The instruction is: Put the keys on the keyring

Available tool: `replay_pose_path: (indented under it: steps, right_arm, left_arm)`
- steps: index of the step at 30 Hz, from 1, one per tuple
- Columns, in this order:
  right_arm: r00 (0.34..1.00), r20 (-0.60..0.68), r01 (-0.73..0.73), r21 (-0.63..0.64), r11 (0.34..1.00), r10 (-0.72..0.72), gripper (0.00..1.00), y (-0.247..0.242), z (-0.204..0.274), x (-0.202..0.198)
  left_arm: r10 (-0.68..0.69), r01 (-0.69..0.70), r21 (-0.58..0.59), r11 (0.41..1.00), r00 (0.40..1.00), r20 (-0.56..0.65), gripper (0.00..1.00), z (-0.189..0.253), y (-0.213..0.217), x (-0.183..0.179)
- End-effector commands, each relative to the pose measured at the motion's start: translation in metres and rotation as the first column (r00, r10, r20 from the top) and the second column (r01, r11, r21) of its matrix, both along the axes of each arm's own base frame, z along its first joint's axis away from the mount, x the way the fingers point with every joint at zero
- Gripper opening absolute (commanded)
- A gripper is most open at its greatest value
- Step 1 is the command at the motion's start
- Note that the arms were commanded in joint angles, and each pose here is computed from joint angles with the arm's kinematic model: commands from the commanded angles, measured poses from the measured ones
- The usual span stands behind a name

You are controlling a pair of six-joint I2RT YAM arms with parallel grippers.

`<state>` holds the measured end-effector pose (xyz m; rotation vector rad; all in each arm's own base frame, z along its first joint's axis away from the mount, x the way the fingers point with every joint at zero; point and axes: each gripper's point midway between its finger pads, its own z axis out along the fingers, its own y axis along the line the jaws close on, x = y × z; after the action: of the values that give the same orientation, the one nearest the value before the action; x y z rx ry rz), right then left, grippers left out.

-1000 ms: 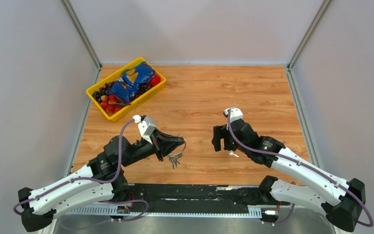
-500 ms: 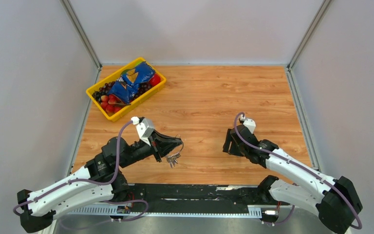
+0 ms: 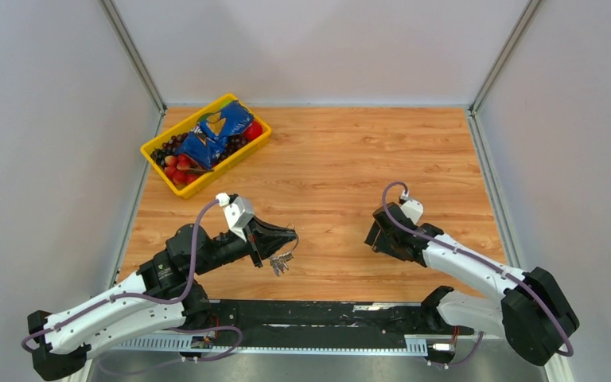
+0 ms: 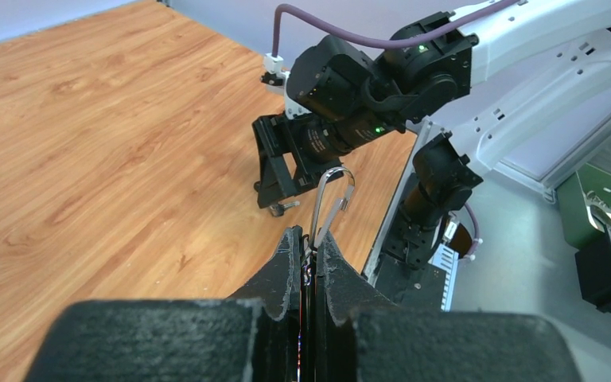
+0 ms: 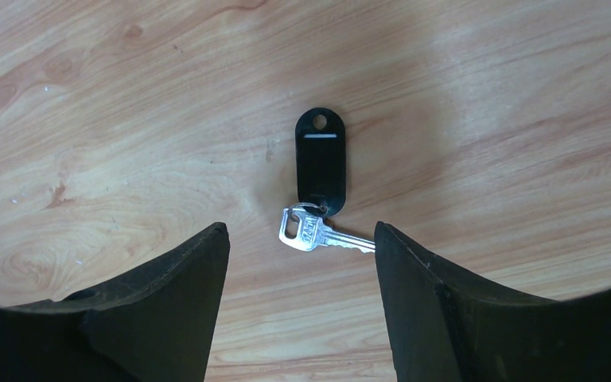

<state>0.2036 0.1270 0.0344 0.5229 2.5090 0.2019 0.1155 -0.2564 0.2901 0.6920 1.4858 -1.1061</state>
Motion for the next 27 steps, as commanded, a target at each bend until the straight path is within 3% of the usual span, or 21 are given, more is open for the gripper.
replay_pose_path:
  steps: [1, 11, 18, 21, 24, 27]
  right_arm:
    - [0.995, 0.034, 0.093, 0.065, 0.994, -0.095, 0.7, 0.007, 0.004, 0.018]
    - [0.99, -0.025, 0.143, 0.071, 0.987, -0.142, 0.62, 0.008, -0.011, 0.019]
    - [0.992, -0.046, 0.119, 0.062, 0.991, -0.116, 0.39, 0.012, -0.017, 0.02]
    - [0.995, -0.053, 0.092, 0.068, 0.993, -0.089, 0.24, 0.016, -0.019, 0.021]
    - [0.996, -0.06, 0.075, 0.064, 0.995, -0.071, 0.01, 0.018, -0.02, 0.021]
    - [0.997, -0.061, 0.054, 0.065, 0.996, -0.05, 0.0, 0.02, -0.019, 0.021]
  left_arm:
    - [-0.024, 0.028, -0.056, 0.998, 0.997, 0.072, 0.0, 0.029, 0.002, -0.006]
    - [-0.013, 0.016, -0.04, 0.999, 0.997, 0.075, 0.0, 0.021, 0.003, -0.004]
    - [-0.015, 0.017, -0.031, 0.999, 0.997, 0.07, 0.0, 0.017, 0.001, -0.003]
    - [-0.011, 0.013, -0.03, 0.999, 0.997, 0.071, 0.0, 0.017, 0.002, -0.002]
    - [-0.009, 0.011, -0.028, 1.0, 0.997, 0.071, 0.0, 0.017, 0.002, -0.002]
    - [-0.002, 0.004, -0.027, 1.0, 0.997, 0.073, 0.0, 0.017, 0.002, -0.001]
